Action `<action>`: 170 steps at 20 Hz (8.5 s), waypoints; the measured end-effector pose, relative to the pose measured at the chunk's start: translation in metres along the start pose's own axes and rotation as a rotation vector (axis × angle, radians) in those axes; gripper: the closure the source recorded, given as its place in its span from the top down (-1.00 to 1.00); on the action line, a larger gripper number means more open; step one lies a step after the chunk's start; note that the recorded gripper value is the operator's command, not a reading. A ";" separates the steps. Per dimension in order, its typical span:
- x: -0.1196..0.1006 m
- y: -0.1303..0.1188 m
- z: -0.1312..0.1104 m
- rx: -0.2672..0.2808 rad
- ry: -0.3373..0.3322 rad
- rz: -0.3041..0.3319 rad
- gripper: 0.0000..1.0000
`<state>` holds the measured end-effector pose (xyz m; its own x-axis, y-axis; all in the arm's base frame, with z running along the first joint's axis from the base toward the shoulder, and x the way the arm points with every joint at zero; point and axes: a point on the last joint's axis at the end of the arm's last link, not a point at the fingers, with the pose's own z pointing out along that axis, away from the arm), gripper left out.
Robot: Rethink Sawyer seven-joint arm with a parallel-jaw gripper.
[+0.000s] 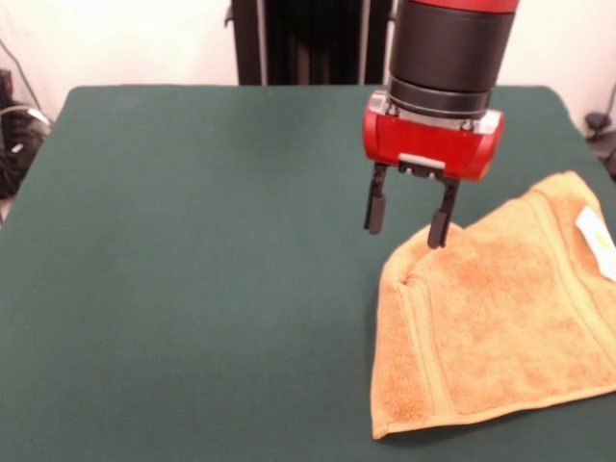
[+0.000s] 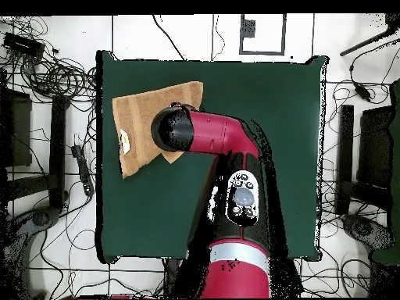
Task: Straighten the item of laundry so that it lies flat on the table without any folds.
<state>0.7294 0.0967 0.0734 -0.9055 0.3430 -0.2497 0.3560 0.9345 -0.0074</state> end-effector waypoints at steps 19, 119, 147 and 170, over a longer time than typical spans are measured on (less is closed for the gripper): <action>0.011 0.013 0.005 -0.004 -0.013 -0.029 1.00; 0.118 -0.003 0.090 0.123 0.109 -0.107 1.00; 0.079 -0.009 0.104 0.104 0.063 -0.072 -1.00; 0.069 -0.012 0.107 0.095 0.056 -0.059 -1.00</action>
<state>0.6872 0.0985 -0.0474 -0.9360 0.2949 -0.1921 0.3196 0.9408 -0.1130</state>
